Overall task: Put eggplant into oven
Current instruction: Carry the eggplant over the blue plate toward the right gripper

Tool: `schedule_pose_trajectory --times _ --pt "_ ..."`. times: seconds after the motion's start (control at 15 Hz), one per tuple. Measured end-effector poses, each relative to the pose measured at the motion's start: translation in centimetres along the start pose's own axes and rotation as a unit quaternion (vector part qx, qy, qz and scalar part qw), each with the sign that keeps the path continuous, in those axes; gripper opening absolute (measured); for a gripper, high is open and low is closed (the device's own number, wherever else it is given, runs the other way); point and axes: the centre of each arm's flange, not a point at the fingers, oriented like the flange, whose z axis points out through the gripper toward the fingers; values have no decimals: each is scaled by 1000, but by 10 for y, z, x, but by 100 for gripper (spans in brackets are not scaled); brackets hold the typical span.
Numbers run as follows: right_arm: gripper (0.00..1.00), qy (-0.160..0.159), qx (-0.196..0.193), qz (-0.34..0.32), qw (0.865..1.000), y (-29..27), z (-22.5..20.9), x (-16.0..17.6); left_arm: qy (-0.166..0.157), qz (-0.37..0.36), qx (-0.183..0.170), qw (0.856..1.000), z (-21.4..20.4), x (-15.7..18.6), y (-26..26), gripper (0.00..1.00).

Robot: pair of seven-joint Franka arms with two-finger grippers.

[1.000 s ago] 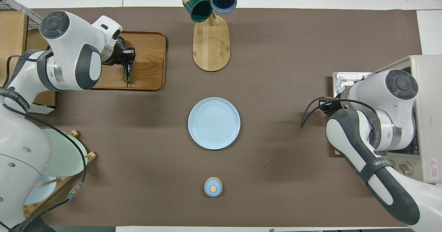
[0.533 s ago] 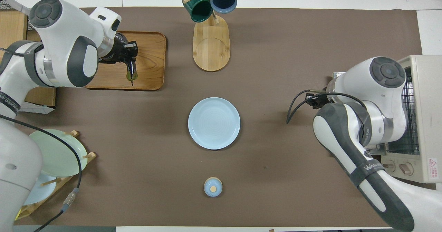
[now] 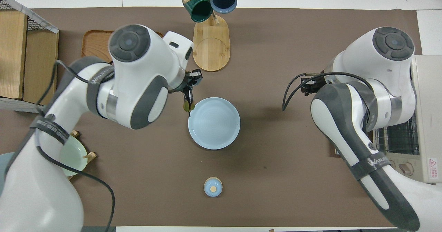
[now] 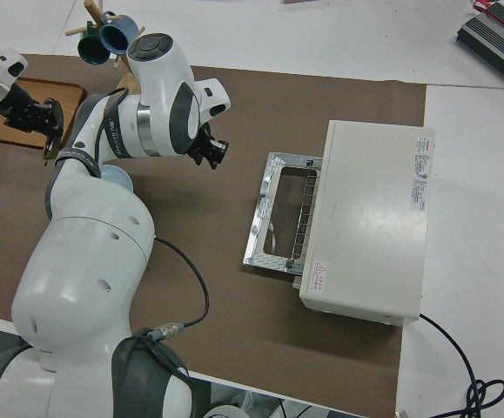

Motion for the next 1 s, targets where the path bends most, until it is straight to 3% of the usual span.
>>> schedule_pose_trajectory --times 0.27,0.73,0.87,1.0 --pt "46 -3 -1 -2 1000 -3 4 0 5 27 -3 1000 76 -64 18 26" --pt "49 -4 -2 -3 1000 -3 5 0 2 25 4 1000 97 -66 11 26" --pt "49 -4 -2 -4 1000 -5 5 0 2 26 4 1000 97 -66 11 41" --pt "49 -4 -2 -9 1000 -11 5 -2 1 29 4 1000 97 -68 13 63"
